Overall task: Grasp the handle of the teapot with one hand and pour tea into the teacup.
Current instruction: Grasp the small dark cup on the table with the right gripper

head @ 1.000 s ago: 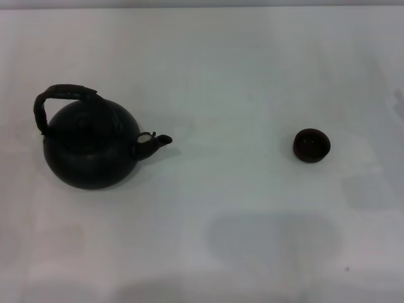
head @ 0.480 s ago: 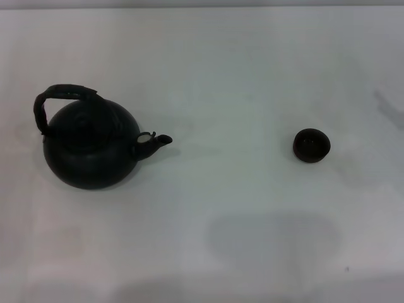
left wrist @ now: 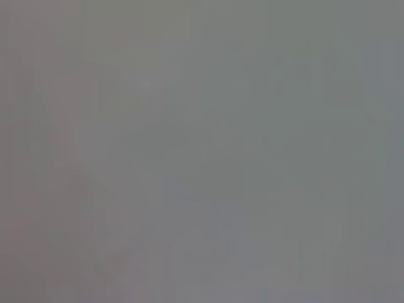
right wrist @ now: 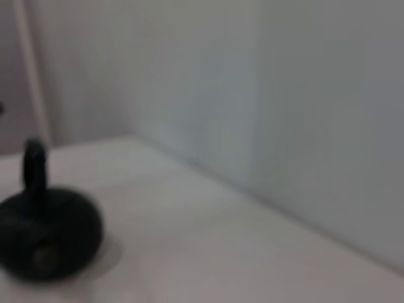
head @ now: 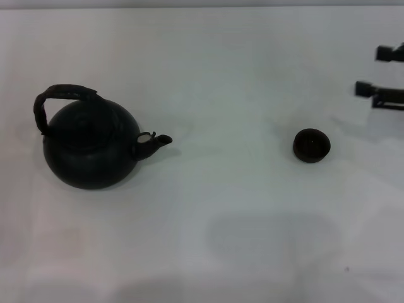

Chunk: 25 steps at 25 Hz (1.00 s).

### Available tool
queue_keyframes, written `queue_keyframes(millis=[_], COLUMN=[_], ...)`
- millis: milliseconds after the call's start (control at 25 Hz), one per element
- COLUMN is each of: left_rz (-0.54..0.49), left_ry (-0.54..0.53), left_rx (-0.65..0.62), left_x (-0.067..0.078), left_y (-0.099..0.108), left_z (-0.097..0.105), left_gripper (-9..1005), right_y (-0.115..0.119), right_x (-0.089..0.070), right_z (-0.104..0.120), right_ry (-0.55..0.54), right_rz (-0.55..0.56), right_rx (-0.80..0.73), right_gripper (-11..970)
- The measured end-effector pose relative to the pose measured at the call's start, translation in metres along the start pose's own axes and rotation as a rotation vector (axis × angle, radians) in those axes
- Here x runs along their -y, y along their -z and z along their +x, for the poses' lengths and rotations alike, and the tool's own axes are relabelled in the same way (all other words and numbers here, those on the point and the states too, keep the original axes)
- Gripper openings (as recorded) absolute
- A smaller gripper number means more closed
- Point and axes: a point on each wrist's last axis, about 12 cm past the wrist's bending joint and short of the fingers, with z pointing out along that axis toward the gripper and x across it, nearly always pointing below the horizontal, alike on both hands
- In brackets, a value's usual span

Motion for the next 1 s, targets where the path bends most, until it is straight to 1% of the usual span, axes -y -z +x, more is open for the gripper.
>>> queue_keyframes(millis=[40, 240, 520, 640, 840, 1000], left_rz=[0.0, 0.001, 0.006, 0.007, 0.007, 0.007], left_ry=[0.0, -0.002, -0.001, -0.002, -0.009, -0.01], left_rx=[0.0, 0.0, 0.003, 0.003, 0.003, 0.001], left_x=[0.0, 0.0, 0.002, 0.002, 0.001, 0.001], left_y=[0.0, 0.0, -0.001, -0.001, -0.001, -0.001], left_z=[0.0, 0.0, 0.0, 0.0, 0.0, 0.0], left_gripper=[876, 876, 875, 875, 875, 875], right_y=[0.0, -0.023, -0.045, -0.056, -0.074, -0.078], right_x=[0.0, -0.006, -0.015, -0.019, -0.023, -0.024], right_z=[0.0, -0.009, -0.007, -0.005, 0.0, 0.002], right_ry=[0.0, 0.053, 0.094, 0.108, 0.162, 0.177], right_rz=[0.0, -0.096, -0.178, -0.191, -0.186, -0.183], right_rx=[0.0, -0.119, -0.204, -0.248, -0.321, -0.339], right_gripper=[870, 871, 870, 870, 869, 868])
